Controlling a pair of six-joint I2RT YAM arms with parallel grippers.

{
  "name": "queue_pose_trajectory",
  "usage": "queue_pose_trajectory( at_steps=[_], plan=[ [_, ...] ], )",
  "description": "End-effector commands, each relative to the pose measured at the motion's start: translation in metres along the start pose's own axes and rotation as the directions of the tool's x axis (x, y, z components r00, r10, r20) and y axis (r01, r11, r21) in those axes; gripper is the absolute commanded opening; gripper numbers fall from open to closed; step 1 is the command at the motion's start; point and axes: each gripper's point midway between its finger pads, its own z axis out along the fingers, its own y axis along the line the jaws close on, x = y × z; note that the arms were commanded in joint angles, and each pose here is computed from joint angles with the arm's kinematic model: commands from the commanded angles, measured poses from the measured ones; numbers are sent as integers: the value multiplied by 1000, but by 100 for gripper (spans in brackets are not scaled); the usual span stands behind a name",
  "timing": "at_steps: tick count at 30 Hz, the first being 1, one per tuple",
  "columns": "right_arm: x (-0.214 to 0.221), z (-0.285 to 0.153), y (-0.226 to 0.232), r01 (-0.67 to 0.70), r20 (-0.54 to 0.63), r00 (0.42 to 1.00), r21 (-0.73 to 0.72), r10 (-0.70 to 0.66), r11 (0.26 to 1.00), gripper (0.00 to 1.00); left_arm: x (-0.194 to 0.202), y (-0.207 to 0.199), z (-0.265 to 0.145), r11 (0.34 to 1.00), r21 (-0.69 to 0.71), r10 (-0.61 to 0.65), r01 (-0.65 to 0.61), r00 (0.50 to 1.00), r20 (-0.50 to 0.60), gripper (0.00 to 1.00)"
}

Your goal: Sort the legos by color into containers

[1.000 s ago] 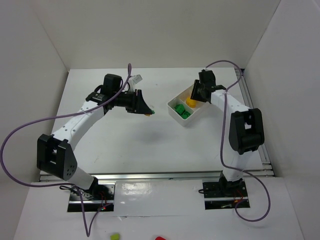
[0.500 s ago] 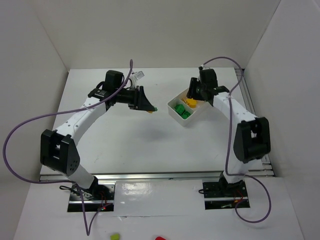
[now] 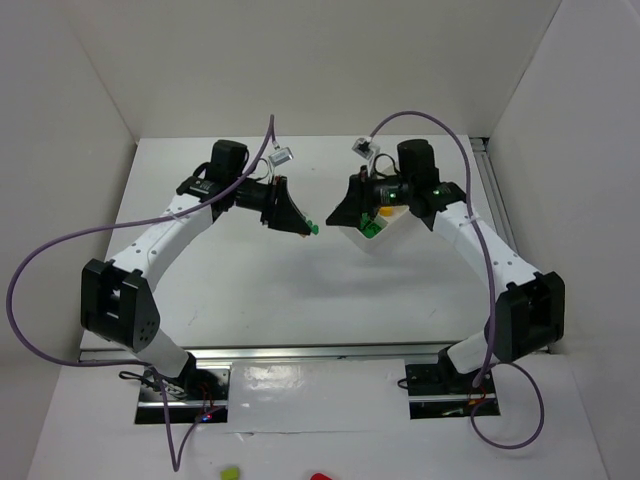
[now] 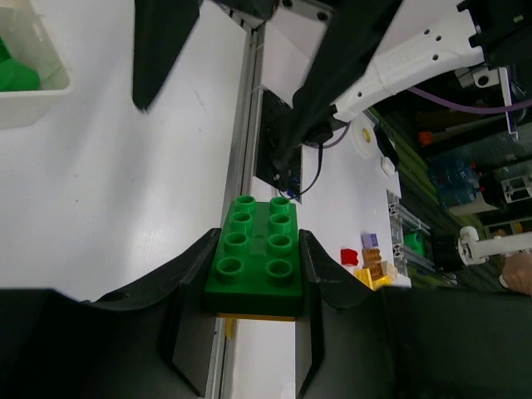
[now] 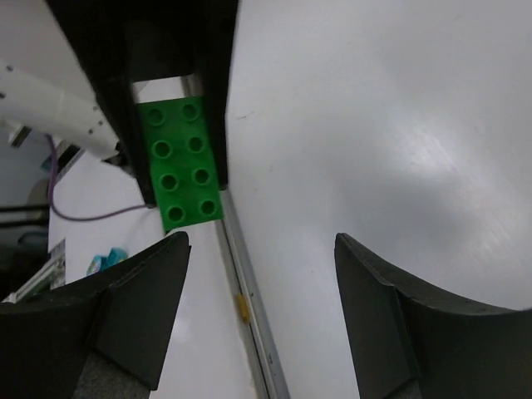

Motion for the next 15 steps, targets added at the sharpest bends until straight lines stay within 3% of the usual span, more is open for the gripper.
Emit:
queue_pose_trajectory(
  at_steps=[1,15],
  plan=[
    [7,5,43,90,-78,991,-171,-104,981,78,-13,-27,-5,986,89,143,-144,990,19,0],
    [27,34,58,81,-192,973,-227,-126,971,72,-12,-25,-3,986,67,155,-155,988,10,0]
  ],
)
